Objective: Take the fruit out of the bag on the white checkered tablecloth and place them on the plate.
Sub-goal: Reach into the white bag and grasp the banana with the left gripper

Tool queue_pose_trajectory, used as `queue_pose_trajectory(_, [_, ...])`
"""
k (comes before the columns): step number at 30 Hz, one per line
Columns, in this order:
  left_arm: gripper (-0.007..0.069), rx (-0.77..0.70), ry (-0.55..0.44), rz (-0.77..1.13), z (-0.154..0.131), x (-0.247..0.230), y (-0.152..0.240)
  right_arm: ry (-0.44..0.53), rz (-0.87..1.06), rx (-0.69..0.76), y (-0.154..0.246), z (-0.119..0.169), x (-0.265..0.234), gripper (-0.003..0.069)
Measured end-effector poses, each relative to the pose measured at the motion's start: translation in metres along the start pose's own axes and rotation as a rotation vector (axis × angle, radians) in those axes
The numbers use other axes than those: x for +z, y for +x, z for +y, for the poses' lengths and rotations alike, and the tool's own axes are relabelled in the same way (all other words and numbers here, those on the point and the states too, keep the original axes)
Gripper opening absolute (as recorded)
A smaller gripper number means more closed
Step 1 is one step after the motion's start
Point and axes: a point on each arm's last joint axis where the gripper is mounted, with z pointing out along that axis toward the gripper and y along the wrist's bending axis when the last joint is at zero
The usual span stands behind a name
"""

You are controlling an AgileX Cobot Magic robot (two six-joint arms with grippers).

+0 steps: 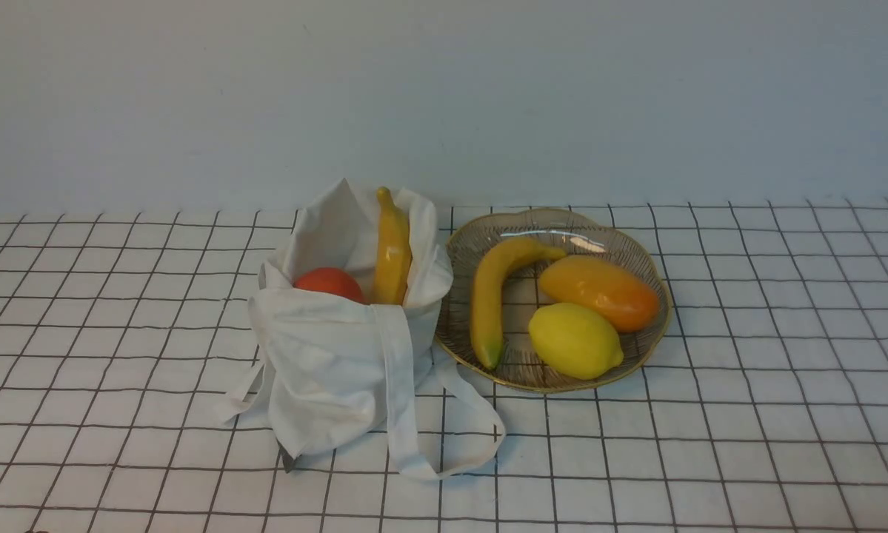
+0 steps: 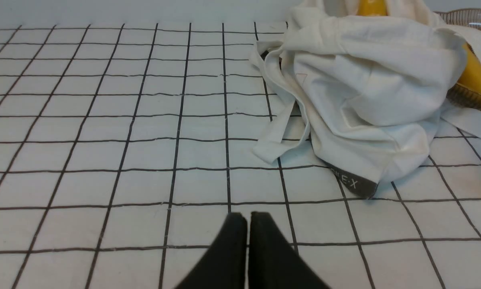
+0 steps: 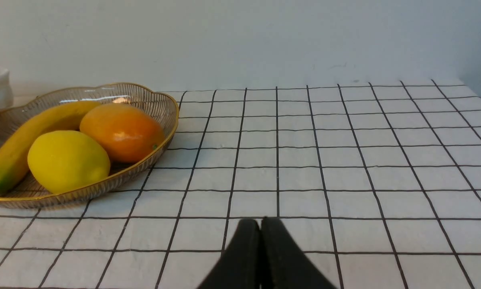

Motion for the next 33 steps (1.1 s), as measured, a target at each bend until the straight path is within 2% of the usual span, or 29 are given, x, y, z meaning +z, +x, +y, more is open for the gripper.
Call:
queue_pose_trajectory(11, [-0.0008,-0.006,0.002,0.0,0.0,0.0,0.0,0.0,0.0,0.0,0.0,0.0,0.0,-0.0015])
queue_pose_trajectory(13, [-0.0008,-0.056,0.014,0.0,-0.001,0.0,0.0,0.0,0.0,0.0,0.0,0.0,0.0,-0.0015])
queue_pose_trajectory(15, [-0.0008,-0.35,0.087,0.007,-0.008,0.0,0.0,0.0,0.0,0.0,0.0,0.0,0.0,-0.0015])
queue_pose_trajectory(16, [-0.0008,-0.35,0.087,0.007,-0.008,0.0,0.0,0.0,0.0,0.0,0.0,0.0,0.0,-0.0015])
queue_pose_trajectory(19, [-0.0008,-0.828,0.218,0.037,-0.019,-0.002,-0.004,0.0,0.0,0.0,0.0,0.0,0.0,-0.0015])
queue_pose_trajectory(21, [-0.0008,-0.96,0.264,0.048,-0.022,-0.003,-0.006,0.0,0.0,0.0,0.0,0.0,0.0,-0.0015])
queue_pose_trajectory(23, [-0.0008,-1.024,0.292,0.052,-0.024,-0.003,-0.008,0.0,0.0,0.0,0.0,0.0,0.0,-0.0015])
queue_pose_trajectory(29, [-0.0008,-1.032,0.305,-0.016,-0.022,-0.004,-0.014,0.0,0.0,0.0,0.0,0.0,0.0,-0.0015])
queue_pose_trajectory(33, [-0.0008,-0.854,0.407,-0.042,-0.032,-0.025,-0.049,0.0,0.0,0.0,0.0,0.0,0.0,-0.0015])
